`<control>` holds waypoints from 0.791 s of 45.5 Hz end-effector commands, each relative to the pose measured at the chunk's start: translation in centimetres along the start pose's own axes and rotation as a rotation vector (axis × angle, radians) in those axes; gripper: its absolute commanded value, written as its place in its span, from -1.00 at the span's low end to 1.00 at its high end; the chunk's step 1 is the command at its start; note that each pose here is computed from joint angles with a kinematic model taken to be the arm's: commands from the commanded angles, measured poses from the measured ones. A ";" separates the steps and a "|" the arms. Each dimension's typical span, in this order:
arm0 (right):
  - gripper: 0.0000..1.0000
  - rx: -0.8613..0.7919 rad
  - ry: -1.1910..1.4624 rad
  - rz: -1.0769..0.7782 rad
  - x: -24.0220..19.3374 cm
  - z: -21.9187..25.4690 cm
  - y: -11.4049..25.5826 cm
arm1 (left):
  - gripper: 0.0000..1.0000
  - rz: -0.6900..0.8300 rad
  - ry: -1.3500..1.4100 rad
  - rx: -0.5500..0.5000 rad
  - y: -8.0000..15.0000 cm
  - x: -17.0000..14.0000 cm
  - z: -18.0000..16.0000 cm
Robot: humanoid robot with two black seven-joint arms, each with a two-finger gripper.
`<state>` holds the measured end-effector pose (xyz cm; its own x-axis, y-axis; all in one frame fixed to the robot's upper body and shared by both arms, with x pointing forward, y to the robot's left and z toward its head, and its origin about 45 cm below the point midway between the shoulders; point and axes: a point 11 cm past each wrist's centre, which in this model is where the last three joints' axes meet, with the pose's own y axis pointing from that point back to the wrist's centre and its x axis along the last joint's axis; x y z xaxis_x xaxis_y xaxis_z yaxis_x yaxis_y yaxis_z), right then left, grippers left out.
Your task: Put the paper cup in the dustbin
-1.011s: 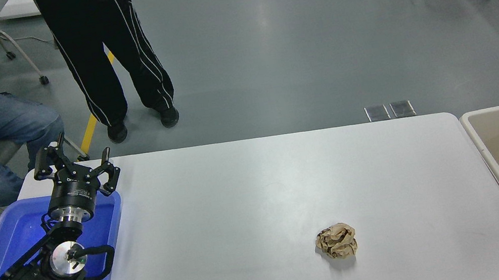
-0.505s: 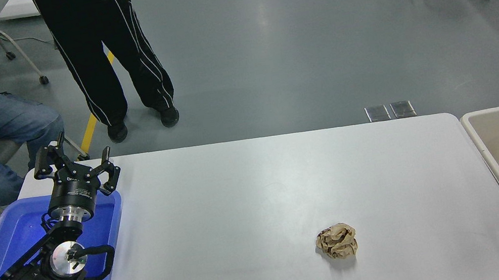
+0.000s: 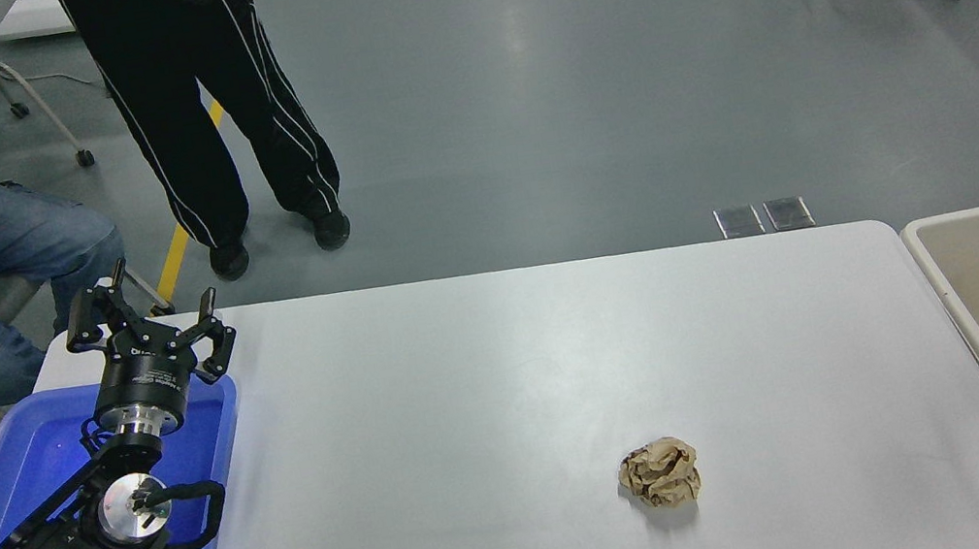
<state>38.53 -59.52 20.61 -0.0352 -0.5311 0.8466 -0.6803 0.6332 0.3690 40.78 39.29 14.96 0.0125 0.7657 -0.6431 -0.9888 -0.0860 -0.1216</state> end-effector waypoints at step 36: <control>0.99 0.835 -1.049 -0.320 4.4 -22.4 9.2 | 1.00 -0.001 0.000 0.000 0.0 0.0 0.0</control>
<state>49.07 -45.87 35.34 -0.1315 -0.9805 0.1457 -0.9894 0.1391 0.0429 40.77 39.29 14.96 0.0124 0.7658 -0.6429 -0.9889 -0.0858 -0.1212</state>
